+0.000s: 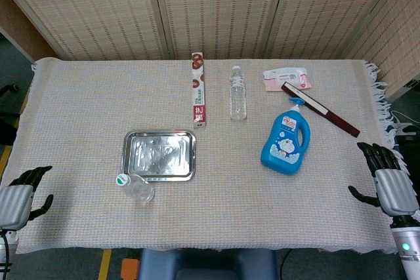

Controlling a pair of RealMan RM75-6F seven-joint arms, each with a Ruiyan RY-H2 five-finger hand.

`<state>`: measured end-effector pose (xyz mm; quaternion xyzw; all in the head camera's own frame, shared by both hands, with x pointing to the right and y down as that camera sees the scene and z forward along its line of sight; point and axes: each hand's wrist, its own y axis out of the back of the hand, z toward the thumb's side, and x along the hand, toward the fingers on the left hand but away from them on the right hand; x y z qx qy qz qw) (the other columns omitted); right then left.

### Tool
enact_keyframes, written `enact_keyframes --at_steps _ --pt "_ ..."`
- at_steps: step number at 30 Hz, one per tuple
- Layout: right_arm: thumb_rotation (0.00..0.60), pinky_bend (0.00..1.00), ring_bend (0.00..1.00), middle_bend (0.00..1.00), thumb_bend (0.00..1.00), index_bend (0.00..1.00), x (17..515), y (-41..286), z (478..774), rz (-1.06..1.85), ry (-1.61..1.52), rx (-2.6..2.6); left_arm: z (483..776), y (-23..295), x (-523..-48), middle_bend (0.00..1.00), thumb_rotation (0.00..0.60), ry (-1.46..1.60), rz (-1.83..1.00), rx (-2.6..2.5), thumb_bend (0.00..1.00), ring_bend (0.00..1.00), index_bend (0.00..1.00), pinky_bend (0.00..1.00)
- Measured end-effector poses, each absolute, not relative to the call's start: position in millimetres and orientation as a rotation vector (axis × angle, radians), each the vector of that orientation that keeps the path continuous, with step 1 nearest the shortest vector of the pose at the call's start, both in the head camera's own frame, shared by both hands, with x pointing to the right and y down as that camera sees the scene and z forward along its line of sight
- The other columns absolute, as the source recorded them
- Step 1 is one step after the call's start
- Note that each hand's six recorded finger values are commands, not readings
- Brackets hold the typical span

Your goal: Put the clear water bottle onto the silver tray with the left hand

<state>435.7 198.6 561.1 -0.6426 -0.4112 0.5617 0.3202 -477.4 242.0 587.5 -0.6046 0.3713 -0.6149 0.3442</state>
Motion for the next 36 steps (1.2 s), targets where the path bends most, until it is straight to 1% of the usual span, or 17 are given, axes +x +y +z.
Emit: enact_keyframes --at_steps 11,15,18,25,30,32,36 --pt "0.6 0.06 0.0 0.07 0.14 0.05 437 200 562 1.491 -1.072 -1.7 586 242 -480 0.18 0.6 0.938 -1.63 -1.52 0.38 0.18 0.16 0.36" --pt "0.6 0.06 0.0 0.07 0.14 0.05 440 200 562 1.513 -1.071 -1.679 589 242 -481 0.18 0.6 0.931 -1.65 -1.508 0.38 0.18 0.14 0.36" --pt "0.6 0.06 0.0 0.07 0.14 0.05 440 197 561 1.502 -1.092 -1.675 592 244 -478 0.16 0.6 0.93 -1.664 -1.539 0.38 0.18 0.11 0.35" --pt "0.6 0.06 0.0 0.07 0.14 0.05 439 187 551 1.399 -1.169 -1.678 598 244 -471 0.15 0.6 0.886 -1.679 -1.596 0.38 0.18 0.09 0.3" --pt "0.6 0.06 0.0 0.07 0.14 0.05 440 183 539 1.32 -1.222 -1.68 603 249 -466 0.14 0.6 0.884 -1.717 -1.669 0.38 0.16 0.07 0.26" --pt "0.6 0.06 0.0 0.07 0.14 0.05 442 183 533 1.293 -1.243 -1.677 604 253 -466 0.11 0.6 0.895 -1.74 -1.699 0.38 0.13 0.04 0.23" --pt "0.6 0.06 0.0 0.07 0.14 0.05 447 182 523 1.267 -1.284 -1.666 608 256 -461 0.06 0.6 0.967 -1.769 -1.786 0.37 0.07 0.0 0.22"
